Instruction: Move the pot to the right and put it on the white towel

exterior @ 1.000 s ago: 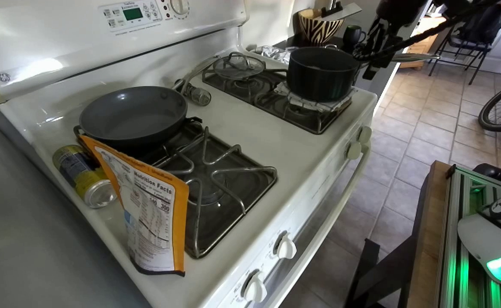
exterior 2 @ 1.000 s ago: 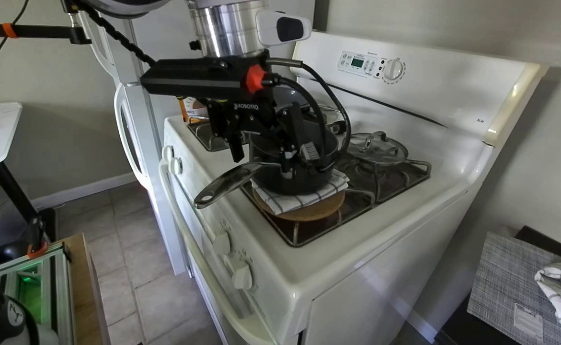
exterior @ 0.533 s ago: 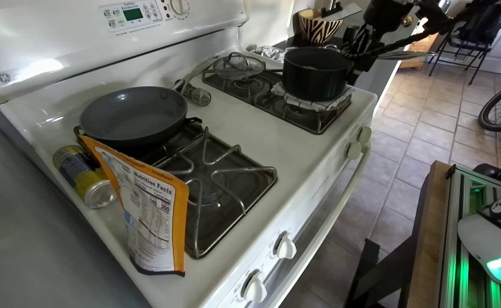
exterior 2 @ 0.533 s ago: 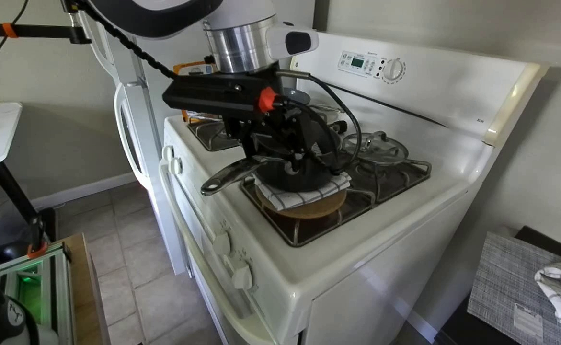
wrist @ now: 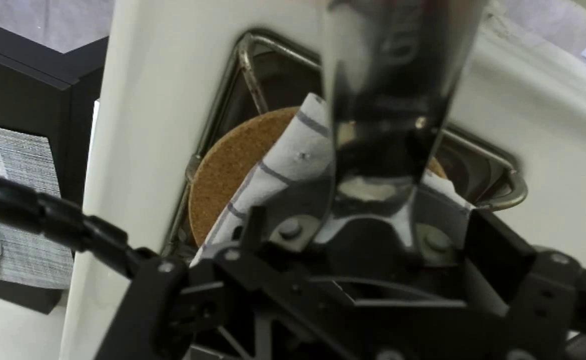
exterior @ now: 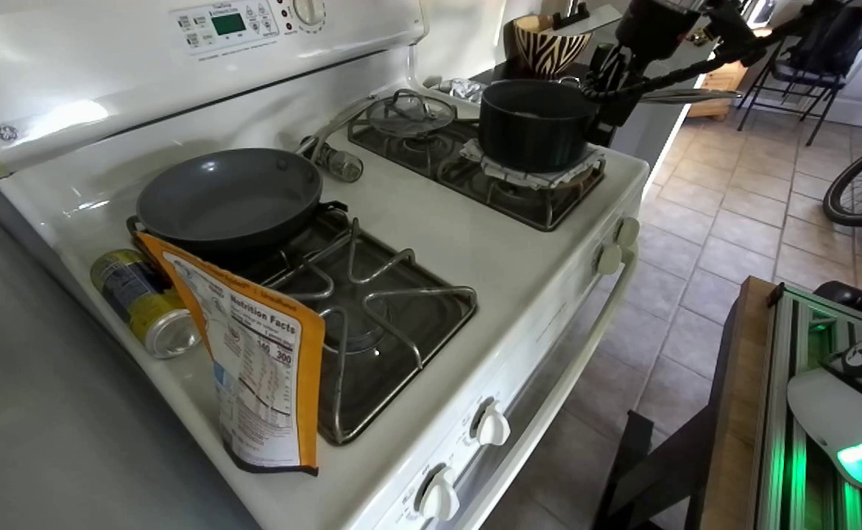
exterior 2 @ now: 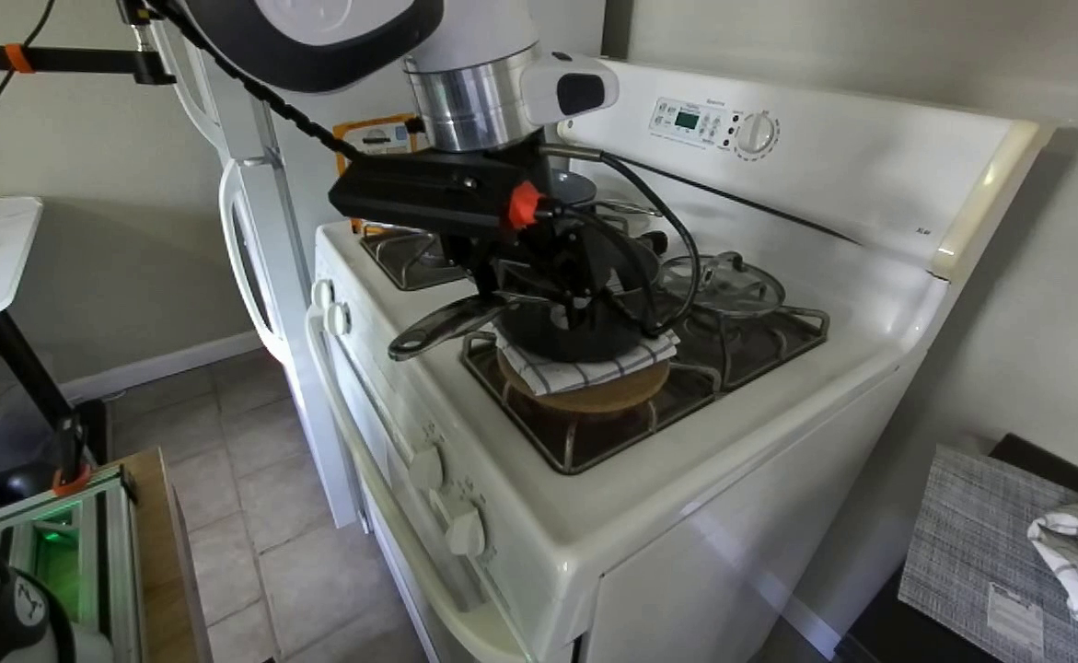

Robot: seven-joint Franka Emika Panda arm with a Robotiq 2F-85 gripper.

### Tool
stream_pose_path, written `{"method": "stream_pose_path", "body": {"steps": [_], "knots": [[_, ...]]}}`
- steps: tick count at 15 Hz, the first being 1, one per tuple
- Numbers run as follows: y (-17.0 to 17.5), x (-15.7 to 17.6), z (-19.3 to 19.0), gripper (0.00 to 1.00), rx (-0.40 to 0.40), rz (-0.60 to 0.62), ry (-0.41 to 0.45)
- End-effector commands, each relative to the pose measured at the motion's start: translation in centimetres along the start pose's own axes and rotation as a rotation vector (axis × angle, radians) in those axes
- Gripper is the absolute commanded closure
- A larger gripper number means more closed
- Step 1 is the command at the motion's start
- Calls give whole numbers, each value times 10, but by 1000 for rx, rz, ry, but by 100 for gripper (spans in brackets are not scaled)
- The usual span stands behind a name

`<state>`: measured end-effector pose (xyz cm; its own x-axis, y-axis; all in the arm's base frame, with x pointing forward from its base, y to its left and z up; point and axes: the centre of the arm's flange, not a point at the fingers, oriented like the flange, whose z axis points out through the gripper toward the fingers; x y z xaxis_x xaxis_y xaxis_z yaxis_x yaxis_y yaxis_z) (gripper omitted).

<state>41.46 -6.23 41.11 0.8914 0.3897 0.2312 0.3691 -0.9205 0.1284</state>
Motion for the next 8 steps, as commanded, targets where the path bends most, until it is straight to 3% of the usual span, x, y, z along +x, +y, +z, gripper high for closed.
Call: {"method": "stream_pose_path", "body": {"steps": [1,8], "knots": [[-1,3,-1,0,76,-49,-33],[0,-9,-60,0,72,-79,-134]]}}
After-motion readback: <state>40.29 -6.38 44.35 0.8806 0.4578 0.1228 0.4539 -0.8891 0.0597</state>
